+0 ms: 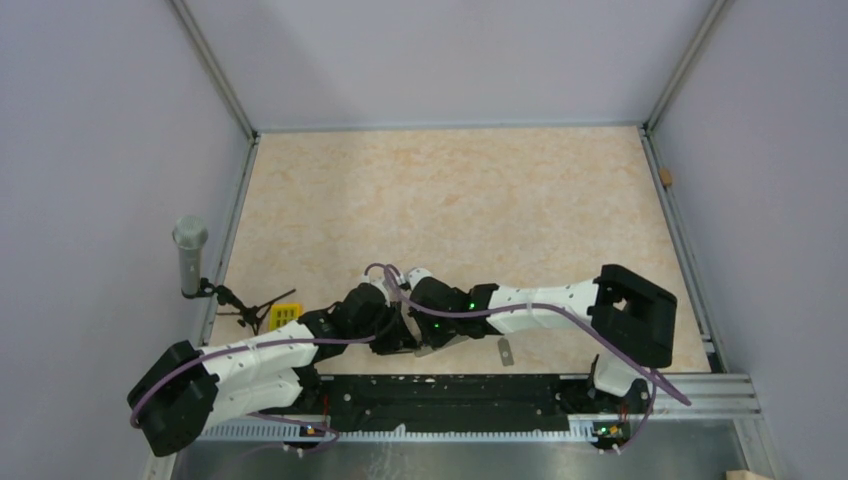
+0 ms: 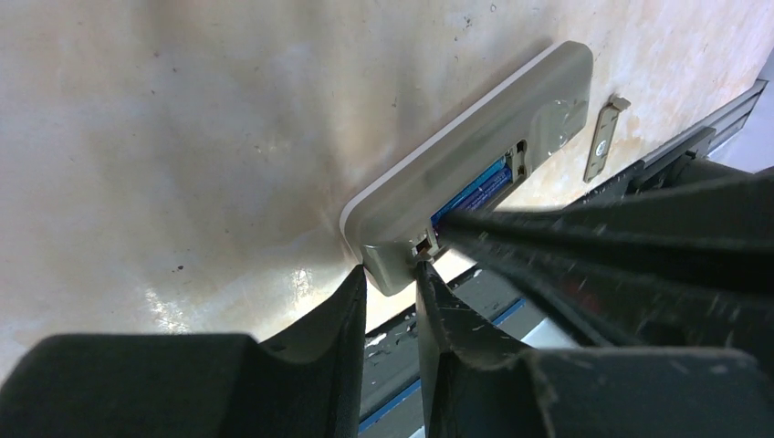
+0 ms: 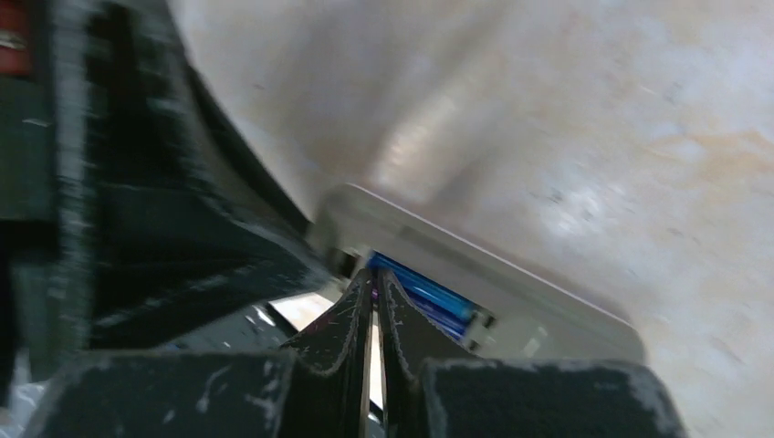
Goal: Load the batteries into the remote control
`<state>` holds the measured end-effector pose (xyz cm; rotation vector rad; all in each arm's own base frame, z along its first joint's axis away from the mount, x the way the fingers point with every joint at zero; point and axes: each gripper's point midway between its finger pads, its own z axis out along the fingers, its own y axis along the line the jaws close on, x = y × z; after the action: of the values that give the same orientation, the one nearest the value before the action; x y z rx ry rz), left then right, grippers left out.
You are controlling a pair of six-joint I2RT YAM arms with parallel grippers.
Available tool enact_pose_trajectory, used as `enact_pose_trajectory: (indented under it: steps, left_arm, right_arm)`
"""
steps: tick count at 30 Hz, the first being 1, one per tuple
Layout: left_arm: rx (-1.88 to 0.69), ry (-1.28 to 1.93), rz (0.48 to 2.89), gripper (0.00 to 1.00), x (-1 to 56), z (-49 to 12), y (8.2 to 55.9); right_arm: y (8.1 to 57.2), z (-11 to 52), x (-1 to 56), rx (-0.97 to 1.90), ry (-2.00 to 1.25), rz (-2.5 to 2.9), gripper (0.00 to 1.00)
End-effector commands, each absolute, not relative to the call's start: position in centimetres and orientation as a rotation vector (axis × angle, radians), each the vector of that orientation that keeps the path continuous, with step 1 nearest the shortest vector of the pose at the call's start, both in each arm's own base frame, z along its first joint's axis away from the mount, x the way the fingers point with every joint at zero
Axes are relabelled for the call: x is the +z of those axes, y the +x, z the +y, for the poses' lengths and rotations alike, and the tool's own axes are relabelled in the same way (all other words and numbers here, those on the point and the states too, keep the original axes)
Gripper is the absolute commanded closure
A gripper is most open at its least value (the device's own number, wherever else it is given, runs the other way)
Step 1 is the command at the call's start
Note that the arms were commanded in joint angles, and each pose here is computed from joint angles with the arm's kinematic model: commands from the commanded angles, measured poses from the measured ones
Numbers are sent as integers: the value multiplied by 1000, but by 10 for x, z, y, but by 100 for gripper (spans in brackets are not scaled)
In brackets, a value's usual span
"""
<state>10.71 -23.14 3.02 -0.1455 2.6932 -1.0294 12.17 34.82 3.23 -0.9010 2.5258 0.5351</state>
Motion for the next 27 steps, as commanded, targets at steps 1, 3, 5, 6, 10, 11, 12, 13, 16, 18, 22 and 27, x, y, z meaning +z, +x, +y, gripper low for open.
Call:
enact_pose_trajectory:
  steps: [1,3,5,6,10,11,12,13,16,18,22,27]
  left_arm:
    - [-966,-150,2648,73,28,-230,122]
    - [-963,-149,2650,73,27,-230,122]
    - [-963,-147,2649,73,27,-230,122]
    - [-962,-146,2650,73,27,-229,122]
    - [-963,-146,2649,73,27,-229,122]
    - [-963,-145,2648,73,27,-230,122]
    - [-961,-143,2647,73,27,-230,122]
    - [-958,-142,2647,73,28,-229,122]
    - [-947,-136,2647,73,29,-229,123]
    - [-944,-132,2646,73,30,-229,124]
    - [-938,-131,2649,73,29,-229,124]
    - [-944,-127,2648,73,32,-230,125]
  right_arm:
    - [96,317,-25,342,-1011,2653,96]
    - [93,316,-30,324,-1025,2661,96]
    - [93,314,-31,301,-1027,2663,96]
    - [94,312,-30,285,-1023,2660,96]
    - [101,311,-22,257,-998,2635,97]
    - [103,312,-20,257,-991,2627,96]
    - [105,312,-18,255,-983,2622,96]
    - [107,314,-14,254,-976,2611,96]
    - [115,316,-1,243,-948,2571,96]
    - [122,317,10,246,-919,2542,96]
    - [133,320,34,292,-857,2497,95]
    - [144,314,62,304,-793,2449,94]
